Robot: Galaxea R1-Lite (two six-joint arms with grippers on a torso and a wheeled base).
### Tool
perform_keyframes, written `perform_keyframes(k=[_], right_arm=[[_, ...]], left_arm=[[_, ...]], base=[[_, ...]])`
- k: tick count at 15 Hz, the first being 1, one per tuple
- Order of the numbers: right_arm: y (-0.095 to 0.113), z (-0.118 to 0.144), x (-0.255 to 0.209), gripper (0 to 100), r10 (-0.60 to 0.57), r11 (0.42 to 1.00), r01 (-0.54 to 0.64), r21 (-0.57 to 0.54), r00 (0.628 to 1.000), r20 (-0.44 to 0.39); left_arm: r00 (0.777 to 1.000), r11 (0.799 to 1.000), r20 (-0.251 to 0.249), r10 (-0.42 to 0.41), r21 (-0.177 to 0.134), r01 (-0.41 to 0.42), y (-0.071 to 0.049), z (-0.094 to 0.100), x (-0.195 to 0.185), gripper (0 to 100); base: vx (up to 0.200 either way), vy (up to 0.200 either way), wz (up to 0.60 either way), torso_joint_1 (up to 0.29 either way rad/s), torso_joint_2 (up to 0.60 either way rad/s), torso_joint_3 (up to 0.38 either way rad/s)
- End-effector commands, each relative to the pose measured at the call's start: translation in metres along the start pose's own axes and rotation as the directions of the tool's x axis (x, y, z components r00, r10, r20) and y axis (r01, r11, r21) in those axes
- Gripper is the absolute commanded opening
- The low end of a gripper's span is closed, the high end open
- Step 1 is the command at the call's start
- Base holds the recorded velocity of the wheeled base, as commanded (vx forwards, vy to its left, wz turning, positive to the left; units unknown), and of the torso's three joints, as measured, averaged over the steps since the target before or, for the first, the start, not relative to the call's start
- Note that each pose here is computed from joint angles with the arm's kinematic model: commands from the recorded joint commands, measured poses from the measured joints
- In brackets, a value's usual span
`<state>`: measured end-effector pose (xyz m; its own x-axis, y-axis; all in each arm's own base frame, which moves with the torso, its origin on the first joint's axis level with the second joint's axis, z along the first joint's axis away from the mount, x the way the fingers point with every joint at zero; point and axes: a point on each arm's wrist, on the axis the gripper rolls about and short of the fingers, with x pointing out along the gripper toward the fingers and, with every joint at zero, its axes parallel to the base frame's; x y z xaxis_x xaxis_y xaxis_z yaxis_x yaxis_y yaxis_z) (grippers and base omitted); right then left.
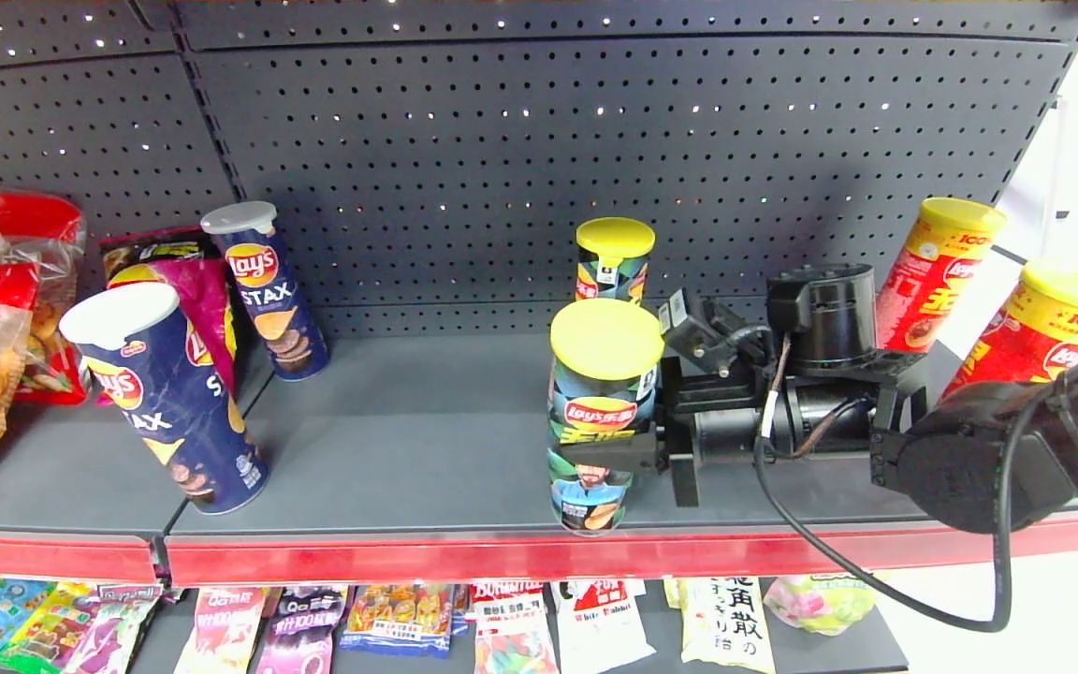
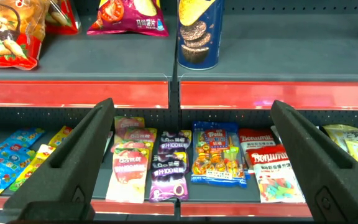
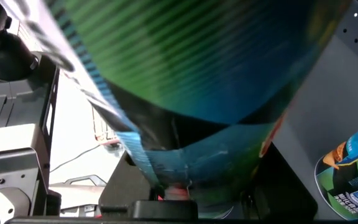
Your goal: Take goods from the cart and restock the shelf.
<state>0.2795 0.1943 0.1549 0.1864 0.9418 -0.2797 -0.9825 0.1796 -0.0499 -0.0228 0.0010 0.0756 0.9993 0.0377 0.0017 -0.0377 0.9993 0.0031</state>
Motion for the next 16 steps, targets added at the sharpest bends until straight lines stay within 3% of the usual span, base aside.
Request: perform_keyframes(k=[1,16], right_arm=[[0.000,-0.002,0.000,100,-0.001,1.000,0.001,0.005,1.000,-0.005],[0.014,0.001,-0.028,100,-0.120,0.992,0.121,0.046,0.992,-0.035]], left_arm=[[1.000,1.000,0.000,0.001,0.000,-0.001,0.000,0.000,0.000,100],[1.000,1.000,0.000,0.001,0.000,-0.001,0.000,0.000,0.000,100]], base=[[0.000,0.000,0.00,0.000,0.00,0.000],[0.000,0.000,0.00,0.000,0.00,0.000]])
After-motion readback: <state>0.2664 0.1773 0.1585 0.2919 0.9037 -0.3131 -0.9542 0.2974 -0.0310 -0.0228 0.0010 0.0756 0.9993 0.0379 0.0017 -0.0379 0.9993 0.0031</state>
